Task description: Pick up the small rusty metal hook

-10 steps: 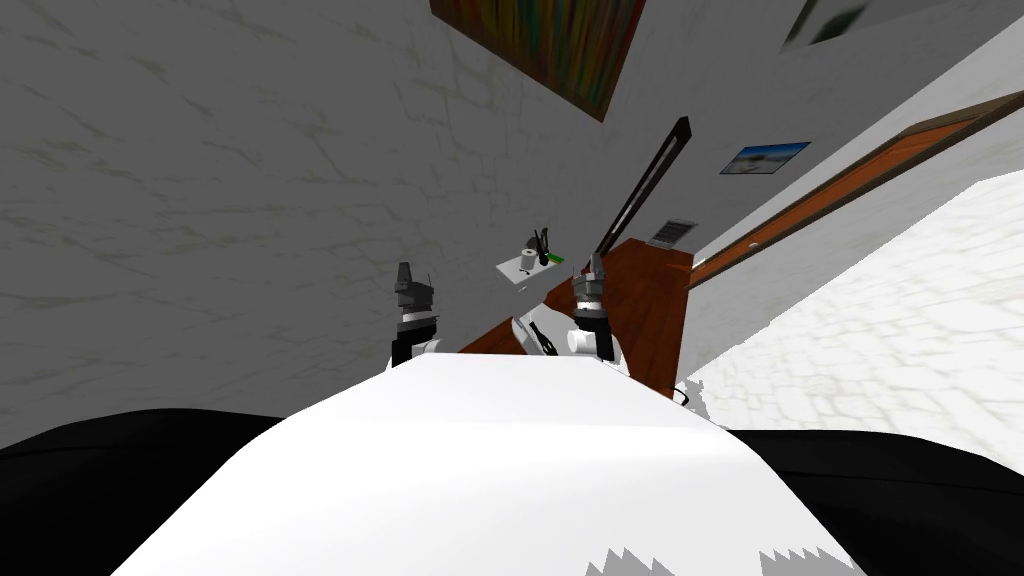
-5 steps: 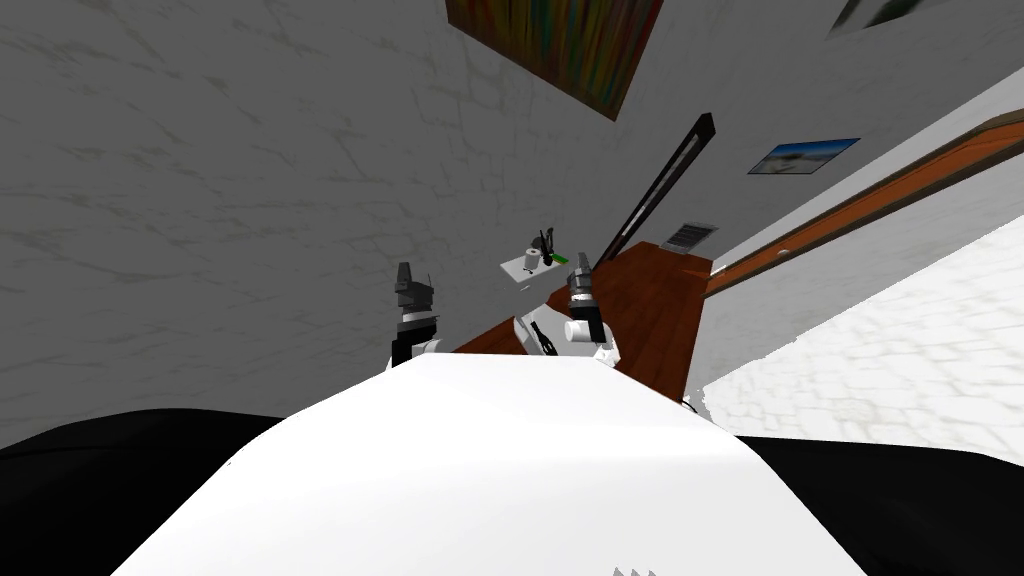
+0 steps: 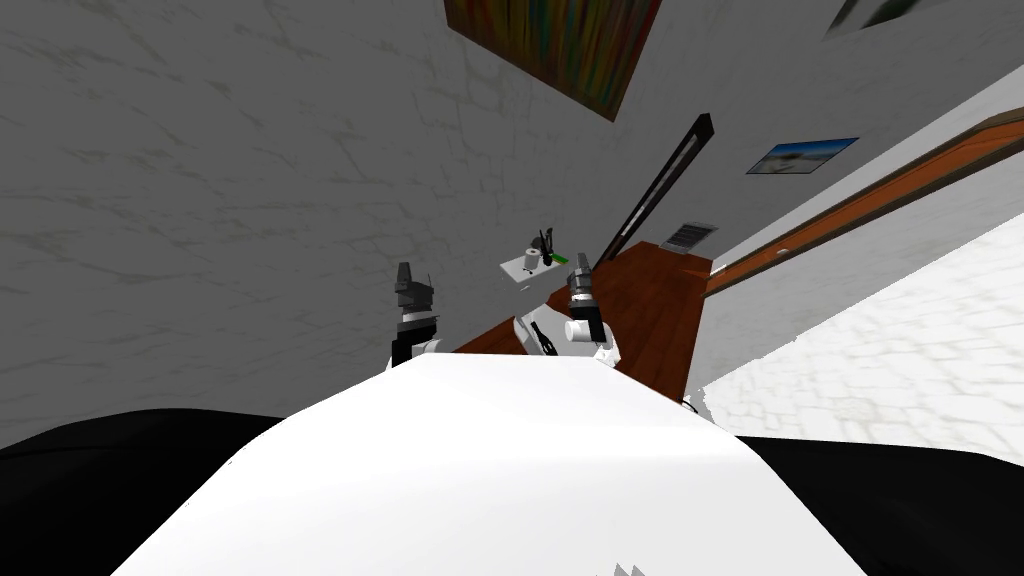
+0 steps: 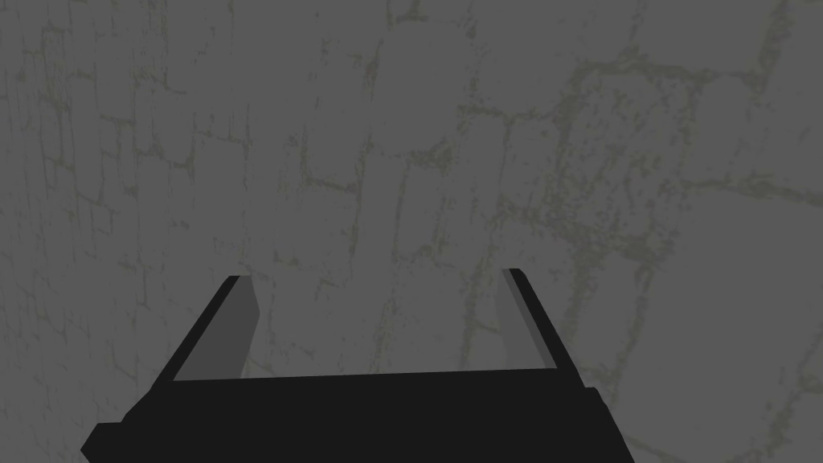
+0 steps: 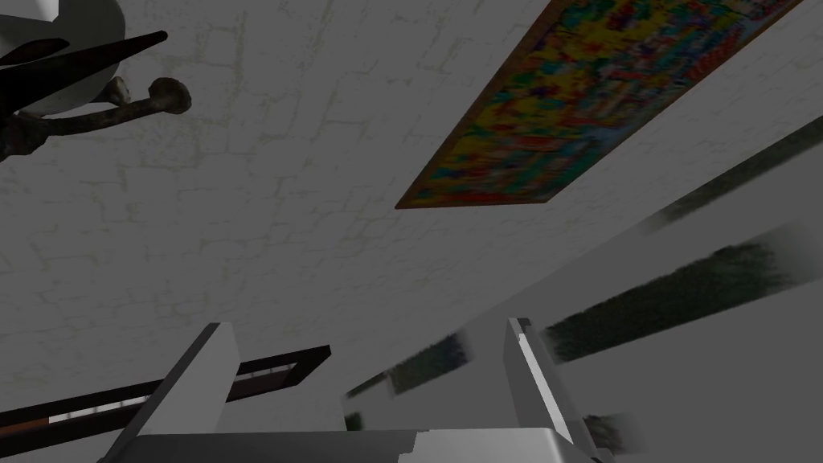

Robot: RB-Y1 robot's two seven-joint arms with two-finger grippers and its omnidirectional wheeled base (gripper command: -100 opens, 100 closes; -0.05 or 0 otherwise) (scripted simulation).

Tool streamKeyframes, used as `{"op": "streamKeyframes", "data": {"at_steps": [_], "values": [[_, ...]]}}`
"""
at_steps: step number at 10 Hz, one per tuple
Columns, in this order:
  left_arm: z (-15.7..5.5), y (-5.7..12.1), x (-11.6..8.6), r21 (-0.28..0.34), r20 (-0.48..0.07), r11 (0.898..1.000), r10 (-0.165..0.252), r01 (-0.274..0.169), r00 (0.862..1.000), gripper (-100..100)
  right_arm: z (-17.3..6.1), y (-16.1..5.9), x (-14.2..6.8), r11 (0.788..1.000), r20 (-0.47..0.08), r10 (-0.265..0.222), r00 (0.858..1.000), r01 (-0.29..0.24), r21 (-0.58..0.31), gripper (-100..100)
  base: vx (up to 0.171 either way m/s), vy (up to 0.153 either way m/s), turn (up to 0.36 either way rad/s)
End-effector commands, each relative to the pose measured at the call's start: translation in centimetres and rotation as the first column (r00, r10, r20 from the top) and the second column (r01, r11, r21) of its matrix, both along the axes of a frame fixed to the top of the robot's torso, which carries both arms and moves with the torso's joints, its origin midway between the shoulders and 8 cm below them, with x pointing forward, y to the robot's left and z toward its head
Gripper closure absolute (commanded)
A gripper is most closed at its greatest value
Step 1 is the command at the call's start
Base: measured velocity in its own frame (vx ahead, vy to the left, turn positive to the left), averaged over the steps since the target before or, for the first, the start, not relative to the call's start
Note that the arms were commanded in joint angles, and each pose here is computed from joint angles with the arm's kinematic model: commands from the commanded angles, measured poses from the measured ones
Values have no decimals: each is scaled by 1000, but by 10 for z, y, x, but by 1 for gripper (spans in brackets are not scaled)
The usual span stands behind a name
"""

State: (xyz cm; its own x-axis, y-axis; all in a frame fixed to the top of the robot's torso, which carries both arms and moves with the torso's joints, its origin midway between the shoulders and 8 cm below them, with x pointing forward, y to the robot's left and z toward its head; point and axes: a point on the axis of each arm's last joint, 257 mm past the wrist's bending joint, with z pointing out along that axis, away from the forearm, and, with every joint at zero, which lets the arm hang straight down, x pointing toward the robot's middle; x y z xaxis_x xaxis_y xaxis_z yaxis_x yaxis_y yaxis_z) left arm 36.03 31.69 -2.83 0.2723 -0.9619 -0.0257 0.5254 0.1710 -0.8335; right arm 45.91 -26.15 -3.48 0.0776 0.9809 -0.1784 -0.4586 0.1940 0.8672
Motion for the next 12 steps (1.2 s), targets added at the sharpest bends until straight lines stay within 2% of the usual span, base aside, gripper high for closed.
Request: {"op": "streamKeyframes", "data": {"at_steps": [1,3,7,12], "values": [[0,0,0,0,0,1000,0,0,1000,0,0,0,0,1000,0,0,1000,0,0,-100,-5,-6,18],[0,0,0,0,0,1000,0,0,1000,0,0,0,0,1000,0,0,1000,0,0,-100,0,0,0],[0,0,0,0,0,1000,0,0,1000,0,-14,-6,-12,992,-48,9,999,-15,-129,-100,-27,-32,122],[0,0,0,0,0,1000,0,0,1000,0,-24,-7,-20,971,-86,29,996,-48,-233,-100,-20,-24,72]]}}
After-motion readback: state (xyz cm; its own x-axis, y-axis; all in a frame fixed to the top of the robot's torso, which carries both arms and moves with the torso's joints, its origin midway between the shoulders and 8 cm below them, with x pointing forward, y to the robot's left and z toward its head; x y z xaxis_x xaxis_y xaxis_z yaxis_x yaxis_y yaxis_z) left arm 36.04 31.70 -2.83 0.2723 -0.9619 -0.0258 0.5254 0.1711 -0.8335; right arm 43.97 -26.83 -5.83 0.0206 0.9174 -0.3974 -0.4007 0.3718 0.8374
